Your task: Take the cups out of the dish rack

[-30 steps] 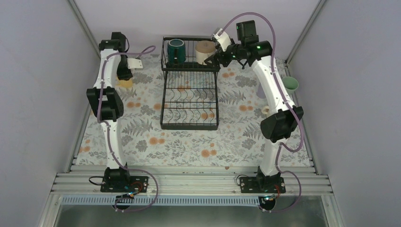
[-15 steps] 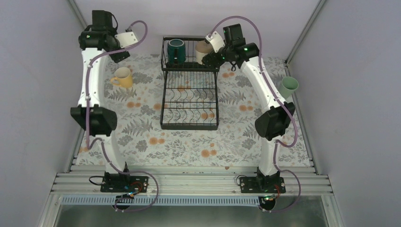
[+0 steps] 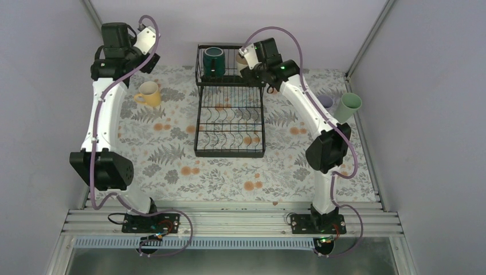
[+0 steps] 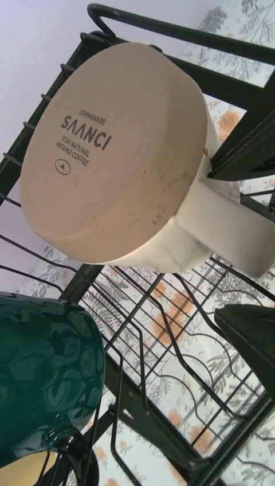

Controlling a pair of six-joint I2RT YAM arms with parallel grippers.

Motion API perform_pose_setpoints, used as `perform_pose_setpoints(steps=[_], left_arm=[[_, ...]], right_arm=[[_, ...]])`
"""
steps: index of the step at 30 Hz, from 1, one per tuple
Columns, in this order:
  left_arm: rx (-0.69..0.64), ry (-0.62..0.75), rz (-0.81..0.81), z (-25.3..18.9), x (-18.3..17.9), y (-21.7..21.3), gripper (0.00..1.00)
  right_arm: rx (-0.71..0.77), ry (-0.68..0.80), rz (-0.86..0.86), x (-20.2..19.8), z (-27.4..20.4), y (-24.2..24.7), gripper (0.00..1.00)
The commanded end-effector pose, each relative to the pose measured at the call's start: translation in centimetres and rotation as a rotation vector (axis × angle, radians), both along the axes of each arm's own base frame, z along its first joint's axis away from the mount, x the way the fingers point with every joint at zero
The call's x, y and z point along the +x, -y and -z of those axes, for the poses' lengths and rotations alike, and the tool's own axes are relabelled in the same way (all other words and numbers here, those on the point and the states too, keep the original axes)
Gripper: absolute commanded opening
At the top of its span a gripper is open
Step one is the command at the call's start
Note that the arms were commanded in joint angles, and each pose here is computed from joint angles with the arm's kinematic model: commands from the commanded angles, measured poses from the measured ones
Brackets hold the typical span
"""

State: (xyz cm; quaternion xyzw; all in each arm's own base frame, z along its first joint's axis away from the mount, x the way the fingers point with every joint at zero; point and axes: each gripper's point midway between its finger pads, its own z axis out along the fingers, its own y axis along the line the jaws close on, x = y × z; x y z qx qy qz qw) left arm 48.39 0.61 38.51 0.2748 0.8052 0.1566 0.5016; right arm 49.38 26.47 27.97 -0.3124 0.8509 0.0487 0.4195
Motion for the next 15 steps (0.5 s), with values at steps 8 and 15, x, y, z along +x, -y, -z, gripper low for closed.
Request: perform_pose_setpoints(steps=[8,15], left_arm=[[-0.102,-0.02,0.032,1.4,1.1,1.1,0.77],[-0.124,-0.018,0.081,1.0,0.4,2.2,0.75]], right_arm=[[-0.007,0.008,0.037,1.2,0.6,-0.5,0.35],[0.013,0.009,0.011,1.2,0.2,-1.0,0.11]])
